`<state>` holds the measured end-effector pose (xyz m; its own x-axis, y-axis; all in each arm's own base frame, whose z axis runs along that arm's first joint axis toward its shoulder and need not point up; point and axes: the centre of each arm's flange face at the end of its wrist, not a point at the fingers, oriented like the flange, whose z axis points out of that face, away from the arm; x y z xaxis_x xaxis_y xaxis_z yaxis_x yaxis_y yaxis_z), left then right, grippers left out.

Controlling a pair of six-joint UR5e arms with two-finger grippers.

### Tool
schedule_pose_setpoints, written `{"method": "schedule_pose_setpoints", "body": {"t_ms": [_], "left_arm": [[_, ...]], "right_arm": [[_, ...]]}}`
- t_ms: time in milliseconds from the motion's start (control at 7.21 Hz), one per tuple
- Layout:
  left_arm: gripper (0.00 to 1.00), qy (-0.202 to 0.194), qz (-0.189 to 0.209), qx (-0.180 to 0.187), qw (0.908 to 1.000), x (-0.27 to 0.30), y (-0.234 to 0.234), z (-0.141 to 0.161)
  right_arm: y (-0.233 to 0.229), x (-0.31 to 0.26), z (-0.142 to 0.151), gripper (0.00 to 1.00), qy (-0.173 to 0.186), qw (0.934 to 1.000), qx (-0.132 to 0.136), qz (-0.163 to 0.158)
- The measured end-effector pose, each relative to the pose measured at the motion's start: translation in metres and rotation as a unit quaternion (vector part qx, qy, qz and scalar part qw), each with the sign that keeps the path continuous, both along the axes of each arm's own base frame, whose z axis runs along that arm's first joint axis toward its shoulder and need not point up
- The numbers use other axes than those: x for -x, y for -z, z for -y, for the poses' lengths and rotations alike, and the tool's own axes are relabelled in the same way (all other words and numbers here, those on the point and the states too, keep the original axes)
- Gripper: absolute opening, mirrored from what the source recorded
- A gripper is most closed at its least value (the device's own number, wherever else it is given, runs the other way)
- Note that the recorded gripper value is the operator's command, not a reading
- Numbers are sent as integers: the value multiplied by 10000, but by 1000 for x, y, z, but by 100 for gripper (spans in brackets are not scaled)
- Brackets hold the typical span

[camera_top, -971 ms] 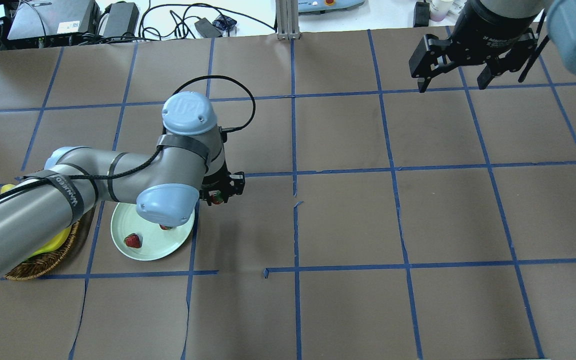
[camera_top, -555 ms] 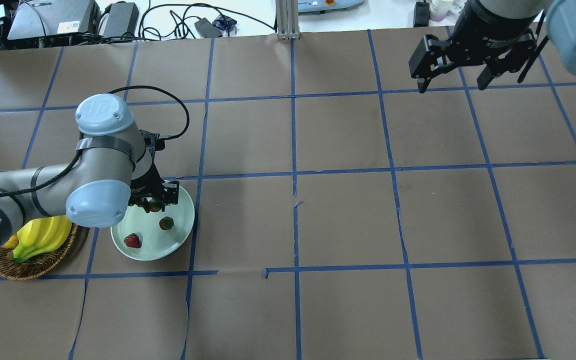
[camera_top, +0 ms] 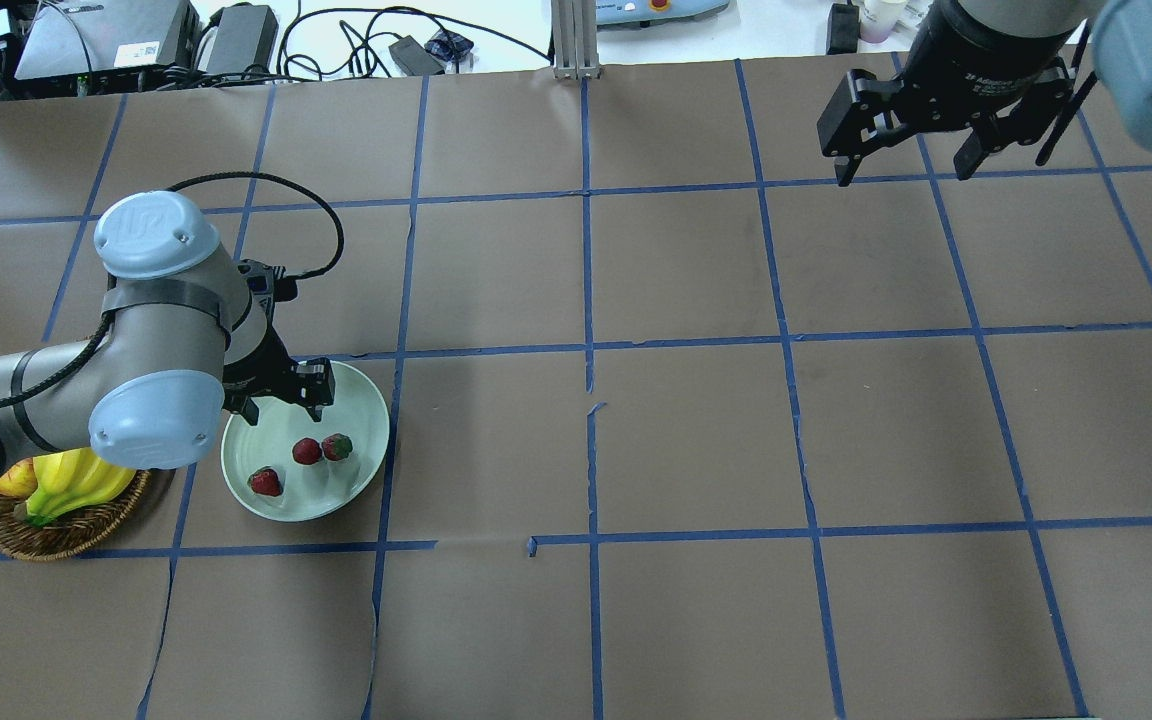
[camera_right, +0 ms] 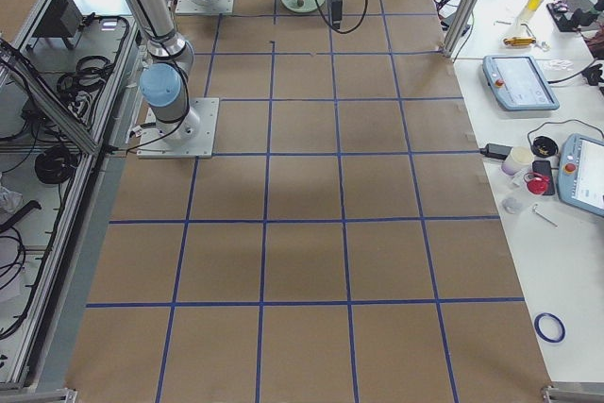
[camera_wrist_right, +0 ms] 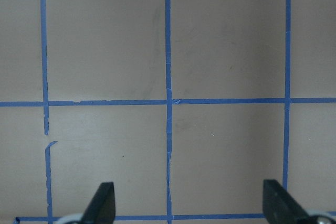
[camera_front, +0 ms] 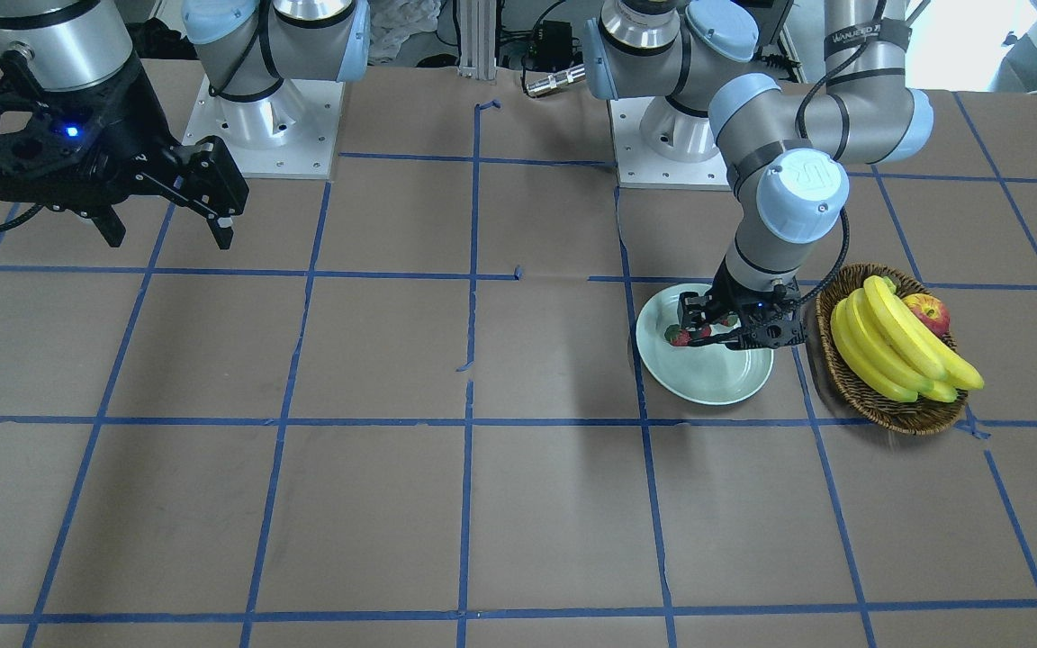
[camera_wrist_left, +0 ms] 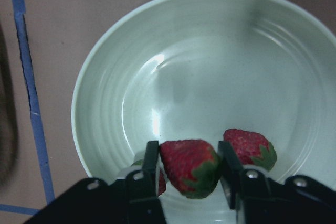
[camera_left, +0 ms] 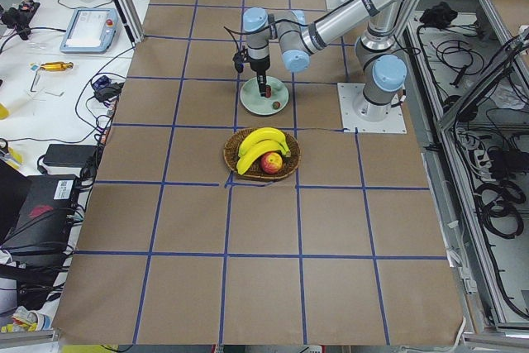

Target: Collect all strawberries into plate

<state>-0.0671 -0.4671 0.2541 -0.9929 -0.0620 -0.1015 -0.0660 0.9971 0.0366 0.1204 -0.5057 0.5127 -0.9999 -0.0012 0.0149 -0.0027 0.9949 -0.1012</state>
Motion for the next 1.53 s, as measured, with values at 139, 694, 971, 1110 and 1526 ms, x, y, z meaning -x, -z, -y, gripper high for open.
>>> {"method": "schedule_pose_setpoints", "body": {"t_ms": [139,694,971,1110,1526], "left_arm": [[100,179,-110,216,9995,29,-42,7],[100,759,-602,240,9950,80,-201,12],[100,910,-574,429,9933,65,-221,16],[100,908,-551,568,9927,62,-230,20],[100,858,-519,796,9918,61,-248,34]], "right_arm": [[0,0,0,100,-2,10000,4,0],[-1,0,0,100,-1,10000,12,-1],[-2,1,0,100,-19,10000,16,-10],[-3,1,0,100,-24,10000,19,-13],[-5,1,0,100,-22,10000,21,-11]]}}
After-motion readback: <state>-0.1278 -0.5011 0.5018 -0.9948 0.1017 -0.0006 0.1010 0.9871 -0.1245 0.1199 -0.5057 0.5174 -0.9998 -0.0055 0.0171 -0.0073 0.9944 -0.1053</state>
